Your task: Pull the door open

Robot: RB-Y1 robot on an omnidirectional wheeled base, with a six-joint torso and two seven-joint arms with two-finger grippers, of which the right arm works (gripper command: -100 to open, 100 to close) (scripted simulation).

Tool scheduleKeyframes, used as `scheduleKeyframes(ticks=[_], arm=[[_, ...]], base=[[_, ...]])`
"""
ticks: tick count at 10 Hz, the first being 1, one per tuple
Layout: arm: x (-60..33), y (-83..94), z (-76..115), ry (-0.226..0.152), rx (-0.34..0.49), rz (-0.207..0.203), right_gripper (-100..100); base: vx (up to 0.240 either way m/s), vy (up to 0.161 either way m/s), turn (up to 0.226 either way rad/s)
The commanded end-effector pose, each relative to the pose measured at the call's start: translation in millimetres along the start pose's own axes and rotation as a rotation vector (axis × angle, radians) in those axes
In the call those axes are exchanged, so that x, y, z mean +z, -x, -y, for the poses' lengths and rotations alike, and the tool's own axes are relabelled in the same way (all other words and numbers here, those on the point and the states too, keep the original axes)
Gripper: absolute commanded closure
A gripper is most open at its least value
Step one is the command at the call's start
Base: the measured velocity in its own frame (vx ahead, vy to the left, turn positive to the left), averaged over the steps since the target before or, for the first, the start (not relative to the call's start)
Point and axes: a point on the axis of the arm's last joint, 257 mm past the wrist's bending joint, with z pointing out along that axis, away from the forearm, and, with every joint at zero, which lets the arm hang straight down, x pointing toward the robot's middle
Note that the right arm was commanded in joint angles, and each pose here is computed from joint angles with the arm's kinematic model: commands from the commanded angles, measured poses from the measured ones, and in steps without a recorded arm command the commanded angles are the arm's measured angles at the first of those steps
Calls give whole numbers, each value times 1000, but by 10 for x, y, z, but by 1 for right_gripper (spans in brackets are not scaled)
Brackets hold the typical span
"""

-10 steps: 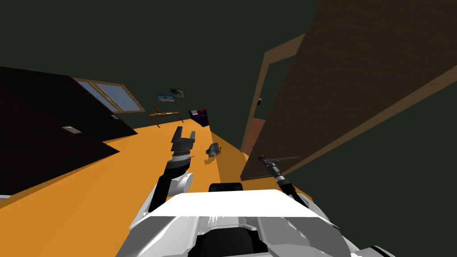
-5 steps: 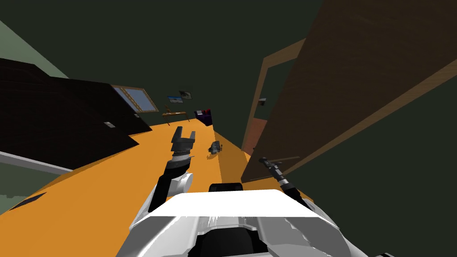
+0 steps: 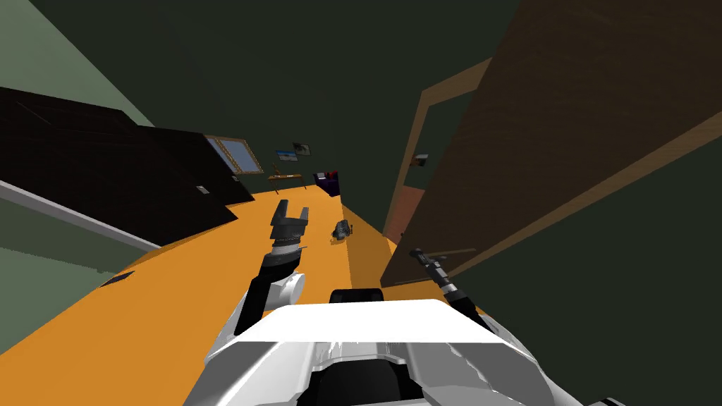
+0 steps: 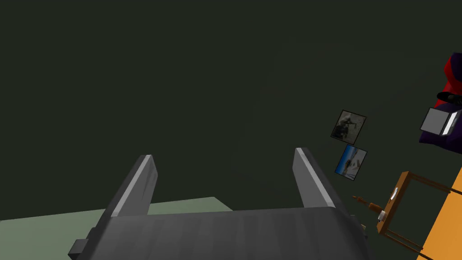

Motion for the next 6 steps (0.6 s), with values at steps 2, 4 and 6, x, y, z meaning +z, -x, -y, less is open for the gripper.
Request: scheduleKeyframes(ticks=[2, 4, 6], arm=[[-50, -9, 10, -1, -1, -9, 100], [-73, -4, 6, 1, -1, -15, 100], [-95, 0, 1, 3, -2, -20, 100]], base=[[-195, -78, 147], [-213, -83, 163], [-216, -76, 153]])
